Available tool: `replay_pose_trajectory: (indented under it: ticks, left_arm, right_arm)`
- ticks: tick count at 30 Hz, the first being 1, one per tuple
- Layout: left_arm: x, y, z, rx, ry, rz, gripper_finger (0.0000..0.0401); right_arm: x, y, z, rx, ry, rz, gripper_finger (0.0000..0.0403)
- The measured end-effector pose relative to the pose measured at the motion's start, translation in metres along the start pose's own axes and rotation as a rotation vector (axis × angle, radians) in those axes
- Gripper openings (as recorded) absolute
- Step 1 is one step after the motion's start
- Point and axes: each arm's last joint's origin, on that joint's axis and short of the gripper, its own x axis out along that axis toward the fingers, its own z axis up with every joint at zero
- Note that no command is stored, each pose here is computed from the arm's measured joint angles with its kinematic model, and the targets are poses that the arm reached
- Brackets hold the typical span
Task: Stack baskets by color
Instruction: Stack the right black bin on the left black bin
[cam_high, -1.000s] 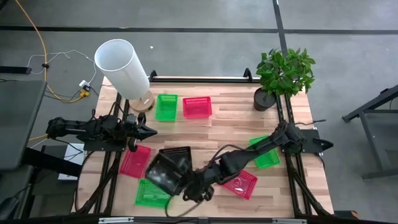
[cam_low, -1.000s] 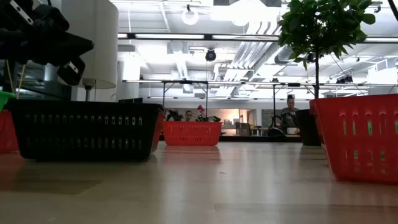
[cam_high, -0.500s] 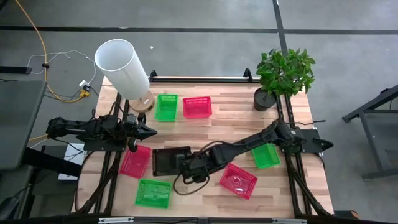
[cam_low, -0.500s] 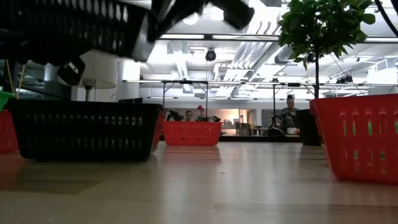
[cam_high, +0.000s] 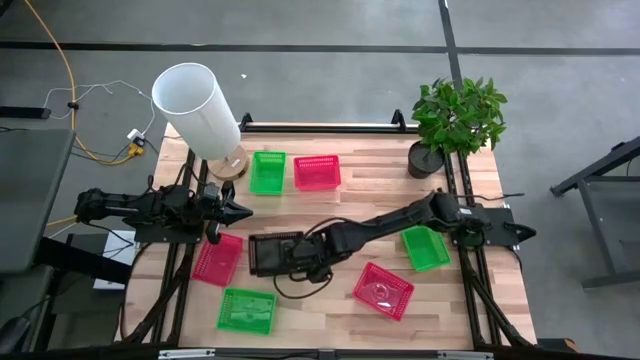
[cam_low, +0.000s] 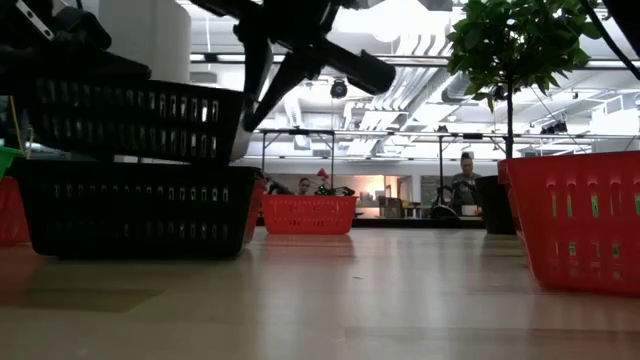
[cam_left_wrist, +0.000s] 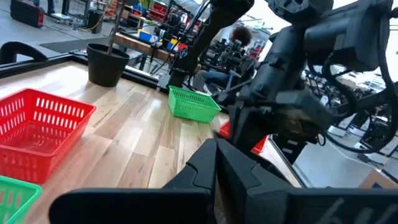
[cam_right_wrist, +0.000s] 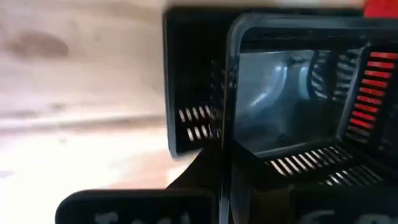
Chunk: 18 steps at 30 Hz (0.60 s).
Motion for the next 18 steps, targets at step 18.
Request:
replay_pose_trajectory:
  ticks: [18]
  left_arm:
    - [0.0, 0.0, 0.0, 0.0, 0.0, 0.0, 0.0001]
  right_arm:
    - [0.016, 0.017, 0.006, 0.198, -0.051, 0.192, 0.0]
